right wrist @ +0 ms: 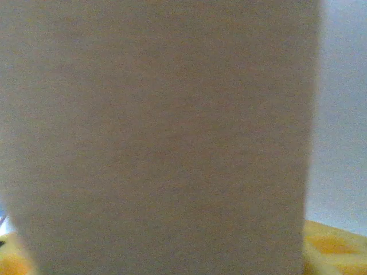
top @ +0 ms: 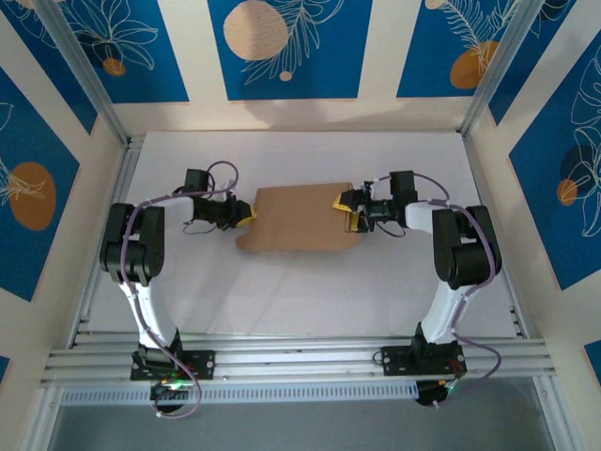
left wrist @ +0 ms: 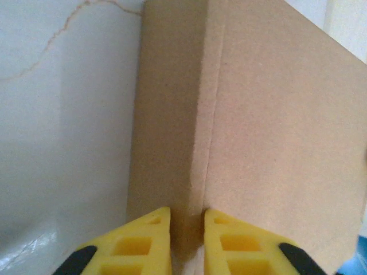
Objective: Fold the paper box
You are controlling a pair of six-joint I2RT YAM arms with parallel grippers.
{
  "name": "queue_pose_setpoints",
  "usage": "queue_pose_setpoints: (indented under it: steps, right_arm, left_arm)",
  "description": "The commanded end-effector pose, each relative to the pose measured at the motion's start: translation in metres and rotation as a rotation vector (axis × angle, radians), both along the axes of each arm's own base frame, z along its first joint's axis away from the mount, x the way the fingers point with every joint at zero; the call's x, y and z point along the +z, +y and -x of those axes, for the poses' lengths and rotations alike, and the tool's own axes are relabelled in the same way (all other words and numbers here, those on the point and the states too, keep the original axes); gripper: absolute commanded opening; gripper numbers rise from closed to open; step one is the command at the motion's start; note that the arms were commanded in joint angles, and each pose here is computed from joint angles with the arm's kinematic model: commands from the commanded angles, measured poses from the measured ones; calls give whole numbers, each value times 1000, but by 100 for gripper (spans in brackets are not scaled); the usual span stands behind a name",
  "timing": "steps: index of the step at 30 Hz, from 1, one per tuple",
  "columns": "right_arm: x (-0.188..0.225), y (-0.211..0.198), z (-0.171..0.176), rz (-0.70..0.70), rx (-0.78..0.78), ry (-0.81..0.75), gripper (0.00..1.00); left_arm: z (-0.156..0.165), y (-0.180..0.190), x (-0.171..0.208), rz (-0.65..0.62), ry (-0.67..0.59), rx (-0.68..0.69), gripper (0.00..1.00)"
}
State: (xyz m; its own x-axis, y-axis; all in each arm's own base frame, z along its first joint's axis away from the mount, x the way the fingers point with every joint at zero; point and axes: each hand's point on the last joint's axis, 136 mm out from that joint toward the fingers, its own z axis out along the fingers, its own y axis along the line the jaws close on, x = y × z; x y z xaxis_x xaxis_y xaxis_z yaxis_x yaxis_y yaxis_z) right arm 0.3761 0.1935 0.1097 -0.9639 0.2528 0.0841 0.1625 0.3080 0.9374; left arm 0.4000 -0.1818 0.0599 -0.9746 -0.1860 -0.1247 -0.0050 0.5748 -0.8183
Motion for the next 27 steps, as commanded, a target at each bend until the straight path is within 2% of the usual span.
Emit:
queue_pose_setpoints:
  steps: [1, 5, 9, 12, 15, 18, 19, 21, 23, 27]
  right_arm:
    - [26, 7, 9, -12, 17, -26, 56]
    - [23, -3, 11, 51, -28, 6, 44]
    - [23, -10, 16, 104, -58, 31, 43]
    - [24, -13, 19, 115, -82, 52, 42]
    - [28, -12, 22, 80, -92, 79, 42]
    - [33, -11, 23, 44, -111, 109, 42]
    - [36, -10, 24, 32, -116, 117, 42]
    - [40, -9, 23, 12, -129, 133, 41]
    - [46, -8, 21, -19, -136, 147, 41]
    - [55, -8, 19, -56, -152, 159, 40]
  left_arm:
    - [16, 8, -27, -90, 99, 32, 29]
    - [11, 12, -11, -118, 40, 54, 52]
    - [3, 25, 25, -200, -94, 98, 63]
    - [0, 34, 70, -331, -317, 108, 67]
    - [9, 27, 112, -514, -588, 42, 68]
    - [29, -6, 147, -616, -903, -70, 70]
    - [44, -28, 153, -624, -1017, -168, 71]
    - [77, -66, 154, -652, -1228, -364, 77]
    - [105, -88, 148, -675, -1409, -488, 83]
    - [122, -96, 140, -724, -1544, -572, 88]
